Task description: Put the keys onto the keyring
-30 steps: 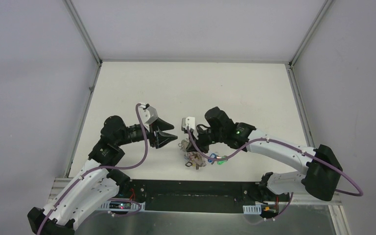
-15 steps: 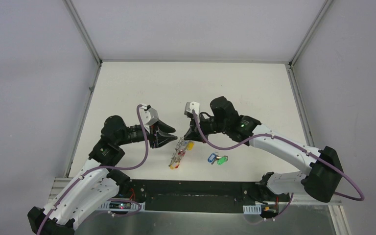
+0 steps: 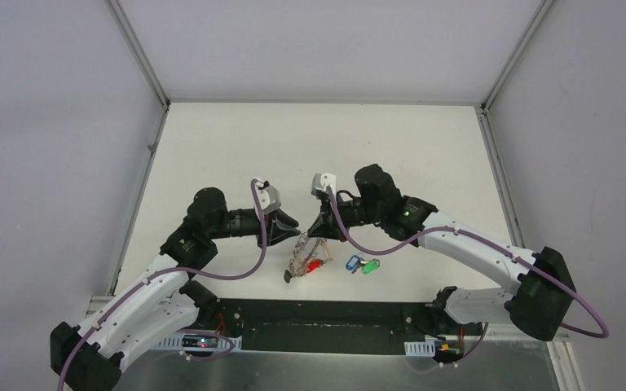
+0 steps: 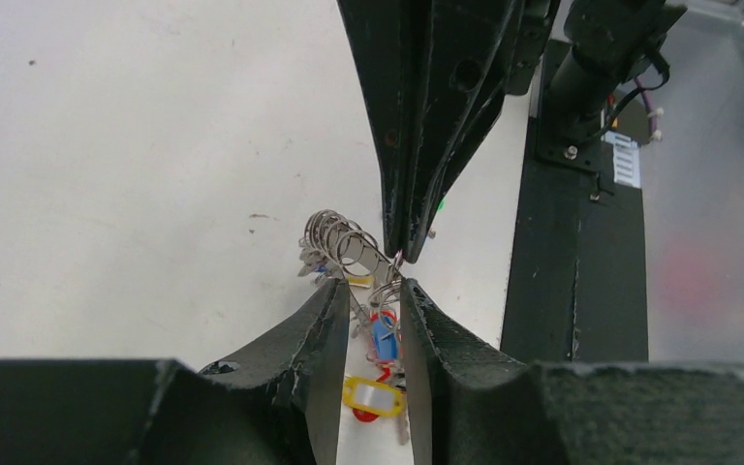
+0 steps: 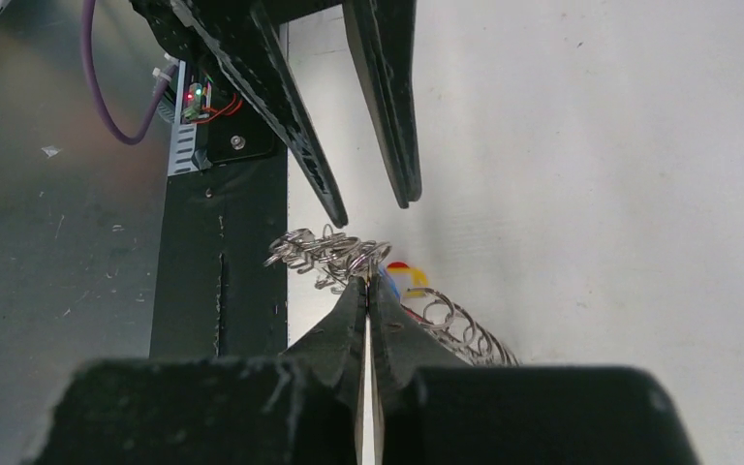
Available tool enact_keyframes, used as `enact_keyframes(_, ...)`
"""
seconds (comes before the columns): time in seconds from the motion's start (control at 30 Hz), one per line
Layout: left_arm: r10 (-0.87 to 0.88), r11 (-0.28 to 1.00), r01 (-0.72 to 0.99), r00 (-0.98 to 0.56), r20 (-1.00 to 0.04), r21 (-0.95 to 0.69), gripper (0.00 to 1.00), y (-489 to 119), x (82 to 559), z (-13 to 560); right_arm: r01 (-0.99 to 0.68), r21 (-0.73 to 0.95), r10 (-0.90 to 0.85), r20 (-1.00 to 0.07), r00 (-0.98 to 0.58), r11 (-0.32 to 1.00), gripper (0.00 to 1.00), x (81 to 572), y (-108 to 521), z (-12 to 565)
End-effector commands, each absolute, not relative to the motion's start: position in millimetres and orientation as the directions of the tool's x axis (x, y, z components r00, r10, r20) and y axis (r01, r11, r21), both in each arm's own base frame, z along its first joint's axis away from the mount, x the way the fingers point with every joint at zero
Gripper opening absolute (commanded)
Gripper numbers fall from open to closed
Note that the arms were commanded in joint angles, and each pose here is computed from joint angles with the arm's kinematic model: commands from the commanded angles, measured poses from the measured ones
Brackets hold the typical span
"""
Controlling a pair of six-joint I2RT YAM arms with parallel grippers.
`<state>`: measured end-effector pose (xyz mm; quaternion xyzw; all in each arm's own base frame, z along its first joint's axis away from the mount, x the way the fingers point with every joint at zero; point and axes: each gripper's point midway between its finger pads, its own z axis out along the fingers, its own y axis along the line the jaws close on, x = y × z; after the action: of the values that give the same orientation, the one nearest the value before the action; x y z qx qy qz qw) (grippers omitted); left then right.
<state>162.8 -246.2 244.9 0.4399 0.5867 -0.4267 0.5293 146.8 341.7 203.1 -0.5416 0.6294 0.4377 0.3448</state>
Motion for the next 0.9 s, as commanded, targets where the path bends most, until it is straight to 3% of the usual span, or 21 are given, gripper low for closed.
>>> enact_keyframes(0.0,0.087,0.273,0.961,0.024,-0.996,0.047,0.27,-250,171,256,-0.992,0.125,-0.29,-0.95,-0.113,-0.023,0.0,145,348,231)
enact_keyframes(0.3,0.145,0.387,0.921,-0.011,-0.989,0.046,0.23,-251,189,244,-0.99,0.135,-0.293,-0.949,-0.118,-0.035,0.0,142,347,229)
enact_keyframes(0.87,0.209,0.361,0.931,-0.028,-0.977,0.051,0.18,-256,168,221,-0.975,0.203,-0.302,-0.928,-0.22,0.089,0.0,161,351,230)
